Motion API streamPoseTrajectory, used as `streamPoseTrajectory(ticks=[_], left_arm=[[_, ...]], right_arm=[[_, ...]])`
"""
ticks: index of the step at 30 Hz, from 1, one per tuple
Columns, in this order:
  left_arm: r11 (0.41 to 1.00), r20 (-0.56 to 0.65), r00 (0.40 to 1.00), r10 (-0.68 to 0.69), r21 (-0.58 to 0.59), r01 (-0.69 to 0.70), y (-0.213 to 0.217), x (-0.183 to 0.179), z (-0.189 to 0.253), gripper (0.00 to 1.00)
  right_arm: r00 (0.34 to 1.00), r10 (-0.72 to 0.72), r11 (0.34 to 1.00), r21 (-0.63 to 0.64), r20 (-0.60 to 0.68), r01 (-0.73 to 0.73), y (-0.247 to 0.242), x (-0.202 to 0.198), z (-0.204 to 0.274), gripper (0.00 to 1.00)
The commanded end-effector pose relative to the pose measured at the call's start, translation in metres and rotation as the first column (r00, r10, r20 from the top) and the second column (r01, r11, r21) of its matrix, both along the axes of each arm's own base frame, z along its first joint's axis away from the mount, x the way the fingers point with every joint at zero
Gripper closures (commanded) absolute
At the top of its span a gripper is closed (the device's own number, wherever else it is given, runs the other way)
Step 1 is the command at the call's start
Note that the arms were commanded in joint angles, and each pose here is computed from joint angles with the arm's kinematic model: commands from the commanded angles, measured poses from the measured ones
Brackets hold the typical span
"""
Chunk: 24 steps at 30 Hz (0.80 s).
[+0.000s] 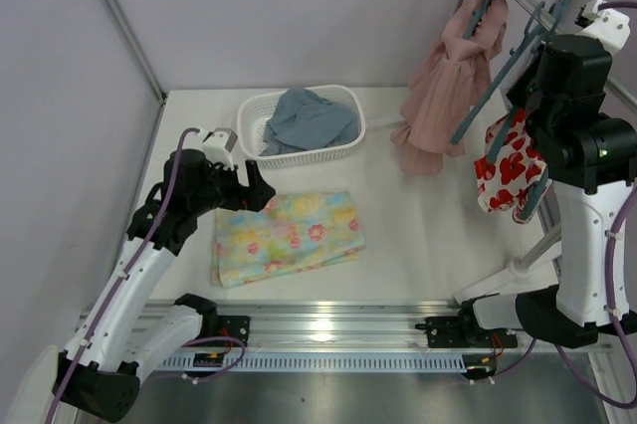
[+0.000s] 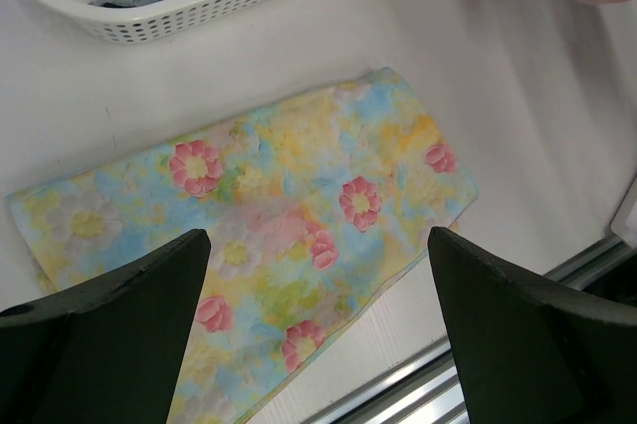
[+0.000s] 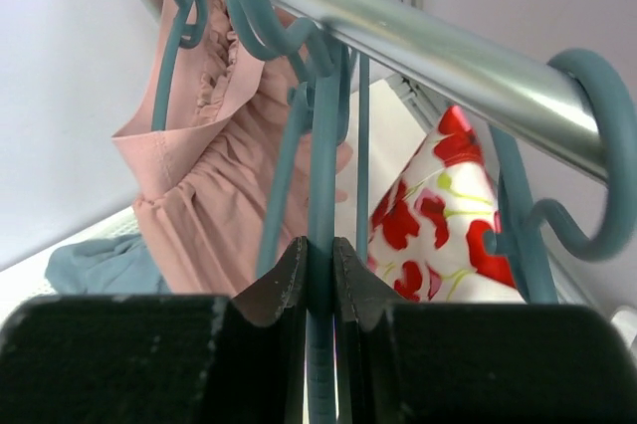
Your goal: Place the skirt on the hanger
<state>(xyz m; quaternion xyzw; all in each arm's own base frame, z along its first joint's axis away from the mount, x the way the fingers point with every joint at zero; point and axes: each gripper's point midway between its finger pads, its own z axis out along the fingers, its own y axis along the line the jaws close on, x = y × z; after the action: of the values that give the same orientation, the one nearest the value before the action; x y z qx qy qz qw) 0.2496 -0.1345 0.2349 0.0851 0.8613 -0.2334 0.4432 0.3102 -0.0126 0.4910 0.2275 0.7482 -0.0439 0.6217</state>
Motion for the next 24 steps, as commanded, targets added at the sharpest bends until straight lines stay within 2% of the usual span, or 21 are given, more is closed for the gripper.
streamPoseTrajectory(ticks=[1, 5, 10, 14, 20, 24], left_arm=[[1.0, 0.039, 0.999, -0.024, 0.002, 0.024, -0.003, 0.002, 0.005, 0.03], [1.0, 0.03, 0.999, -0.026, 0.002, 0.026, -0.002, -0.001, 0.001, 0.03], [1.0, 0.023, 0.999, -0.024, -0.002, 0.024, -0.002, -0.004, -0.003, 0.03], [1.0, 0.018, 1.0, -0.018, -0.015, 0.018, -0.002, -0.008, -0.004, 0.03], [0.998, -0.004, 1.0, -0.029, -0.052, 0.029, -0.006, -0.015, -0.011, 0.04], [0.998, -0.01, 1.0, -0.026, -0.052, 0.026, -0.005, -0.018, -0.014, 0.04]], right_arm=[[0.998, 0.009, 0.998, 0.055, 0.064, -0.013, 0.002, -0.017, 0.017, 1.0], [0.999, -0.009, 0.997, 0.07, 0.051, 0.006, 0.003, -0.024, 0.008, 1.0], [0.997, 0.05, 0.992, 0.116, 0.06, -0.057, 0.026, -0.032, 0.0, 1.0], [0.998, 0.0, 0.989, 0.151, 0.056, -0.008, 0.03, -0.04, -0.01, 1.0], [0.998, -0.004, 0.971, 0.238, 0.057, -0.01, 0.045, -0.048, -0.035, 1.0], [0.998, -0.02, 0.968, 0.25, 0.059, 0.005, 0.048, -0.052, -0.042, 1.0]])
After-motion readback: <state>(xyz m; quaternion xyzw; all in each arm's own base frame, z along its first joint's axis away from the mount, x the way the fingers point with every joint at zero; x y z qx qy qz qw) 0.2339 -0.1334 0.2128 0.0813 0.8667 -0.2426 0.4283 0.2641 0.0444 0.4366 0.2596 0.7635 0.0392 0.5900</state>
